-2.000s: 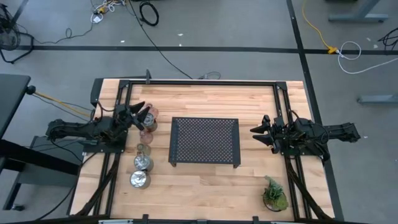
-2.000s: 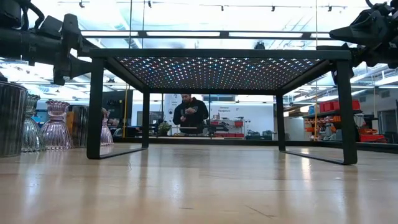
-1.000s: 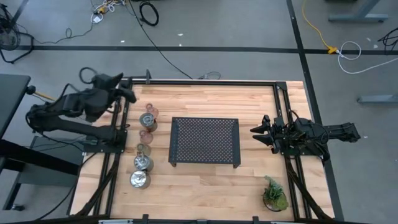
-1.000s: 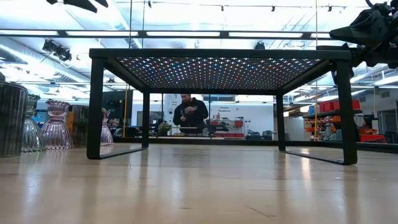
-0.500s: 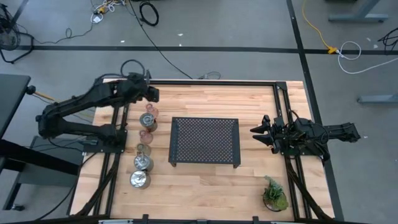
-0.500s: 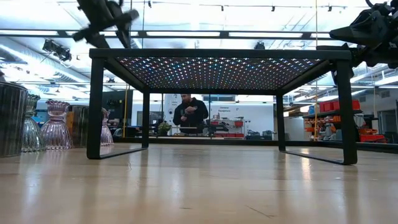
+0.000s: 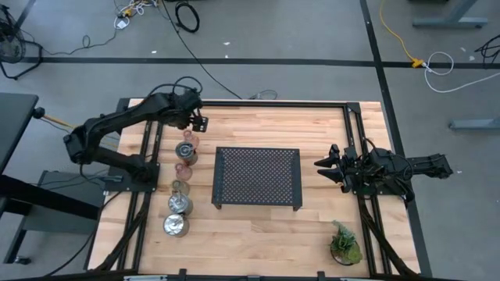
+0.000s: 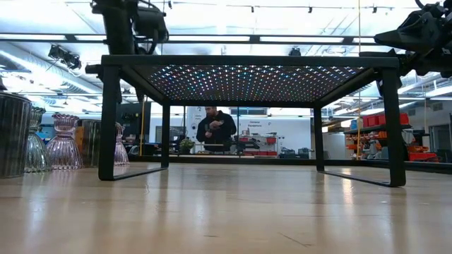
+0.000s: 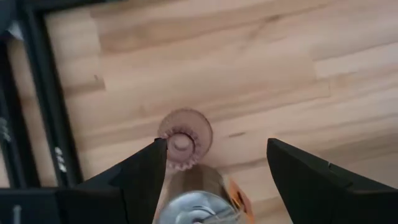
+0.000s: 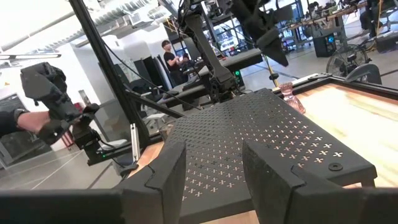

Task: Pick & Place candle stick holders
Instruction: Put the pink candle holder on the shelf

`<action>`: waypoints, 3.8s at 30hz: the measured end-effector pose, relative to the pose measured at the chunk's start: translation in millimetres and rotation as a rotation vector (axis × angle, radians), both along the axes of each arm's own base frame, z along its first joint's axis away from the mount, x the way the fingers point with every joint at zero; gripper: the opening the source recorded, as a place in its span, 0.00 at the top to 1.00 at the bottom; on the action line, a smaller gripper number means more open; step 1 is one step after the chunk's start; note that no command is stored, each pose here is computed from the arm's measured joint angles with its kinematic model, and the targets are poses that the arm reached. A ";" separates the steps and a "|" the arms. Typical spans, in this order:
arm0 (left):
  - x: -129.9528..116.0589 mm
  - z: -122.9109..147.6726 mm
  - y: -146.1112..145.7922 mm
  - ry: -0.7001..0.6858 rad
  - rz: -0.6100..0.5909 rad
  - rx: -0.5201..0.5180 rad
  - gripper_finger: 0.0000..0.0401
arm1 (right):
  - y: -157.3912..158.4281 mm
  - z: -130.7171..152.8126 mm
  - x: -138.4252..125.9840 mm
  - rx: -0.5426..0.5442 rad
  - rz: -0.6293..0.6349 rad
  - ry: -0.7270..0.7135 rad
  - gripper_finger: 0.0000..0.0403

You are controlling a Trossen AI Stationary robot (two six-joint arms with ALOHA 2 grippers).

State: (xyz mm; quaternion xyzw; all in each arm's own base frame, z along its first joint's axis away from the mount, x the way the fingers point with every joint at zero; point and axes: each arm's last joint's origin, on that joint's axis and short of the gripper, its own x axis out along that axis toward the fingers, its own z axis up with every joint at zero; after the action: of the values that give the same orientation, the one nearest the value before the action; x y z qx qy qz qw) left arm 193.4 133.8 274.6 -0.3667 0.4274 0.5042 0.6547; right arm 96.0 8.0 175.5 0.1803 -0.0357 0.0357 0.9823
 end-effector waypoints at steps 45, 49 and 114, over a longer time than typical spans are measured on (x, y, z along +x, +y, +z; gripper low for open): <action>17.2 -62.7 28.6 0.282 0.060 -0.185 0.30 | 0.0 0.0 0.0 0.000 0.000 0.000 0.61; 15.0 -62.7 31.6 0.274 0.073 -0.194 0.30 | 0.0 -0.1 0.0 0.000 0.000 0.000 0.61; 21.7 -91.0 39.3 0.348 0.069 -0.290 0.37 | 0.0 -0.1 0.0 0.000 0.000 0.000 0.61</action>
State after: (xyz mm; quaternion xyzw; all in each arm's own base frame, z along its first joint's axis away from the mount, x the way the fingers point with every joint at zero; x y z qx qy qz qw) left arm 215.1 173.1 183.7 -0.3789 0.5891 0.5153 0.4938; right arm 96.0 8.0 175.5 0.1803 -0.0356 0.0356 0.9823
